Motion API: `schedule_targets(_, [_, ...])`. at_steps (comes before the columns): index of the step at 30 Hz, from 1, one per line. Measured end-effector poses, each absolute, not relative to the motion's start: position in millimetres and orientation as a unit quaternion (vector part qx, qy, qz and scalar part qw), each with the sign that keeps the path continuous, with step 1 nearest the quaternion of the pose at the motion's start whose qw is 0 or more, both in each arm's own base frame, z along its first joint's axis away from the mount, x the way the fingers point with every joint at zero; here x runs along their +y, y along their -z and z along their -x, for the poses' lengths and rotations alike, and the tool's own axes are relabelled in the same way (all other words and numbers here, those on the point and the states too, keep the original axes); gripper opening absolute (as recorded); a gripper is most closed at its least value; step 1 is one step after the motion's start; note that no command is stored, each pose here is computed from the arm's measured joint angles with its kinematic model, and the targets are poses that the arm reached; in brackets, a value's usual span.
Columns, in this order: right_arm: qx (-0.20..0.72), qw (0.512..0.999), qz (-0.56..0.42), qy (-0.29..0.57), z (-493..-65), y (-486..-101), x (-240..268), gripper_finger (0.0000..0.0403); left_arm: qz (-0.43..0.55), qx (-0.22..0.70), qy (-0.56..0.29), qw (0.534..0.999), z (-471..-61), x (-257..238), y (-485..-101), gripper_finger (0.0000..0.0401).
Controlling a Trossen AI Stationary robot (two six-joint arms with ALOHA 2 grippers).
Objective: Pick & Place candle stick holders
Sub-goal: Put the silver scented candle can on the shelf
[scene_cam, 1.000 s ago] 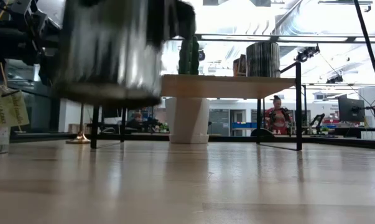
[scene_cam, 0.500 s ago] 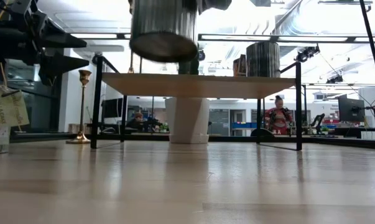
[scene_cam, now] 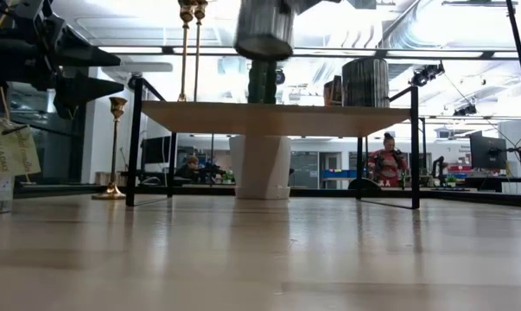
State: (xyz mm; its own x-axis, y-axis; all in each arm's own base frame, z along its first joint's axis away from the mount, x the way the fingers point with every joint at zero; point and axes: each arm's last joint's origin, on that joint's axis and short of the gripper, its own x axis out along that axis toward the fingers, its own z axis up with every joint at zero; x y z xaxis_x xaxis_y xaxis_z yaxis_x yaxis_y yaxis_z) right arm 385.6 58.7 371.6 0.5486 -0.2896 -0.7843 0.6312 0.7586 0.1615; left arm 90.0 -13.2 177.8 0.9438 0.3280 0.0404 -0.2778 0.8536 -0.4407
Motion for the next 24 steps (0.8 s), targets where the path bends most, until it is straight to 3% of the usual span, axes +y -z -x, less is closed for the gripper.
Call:
schedule_targets(14, [0.364, 0.798, -0.286, 0.386, -385, -371, -49, 0.0351, 0.220, -0.057, -0.158, 0.961, -90, -13, -178, 0.0245])
schedule_targets(24, [0.364, 0.749, -0.321, 0.451, -373, -365, -94, 0.0351, 0.220, -0.057, -0.158, 0.961, -90, -13, -178, 0.0245])
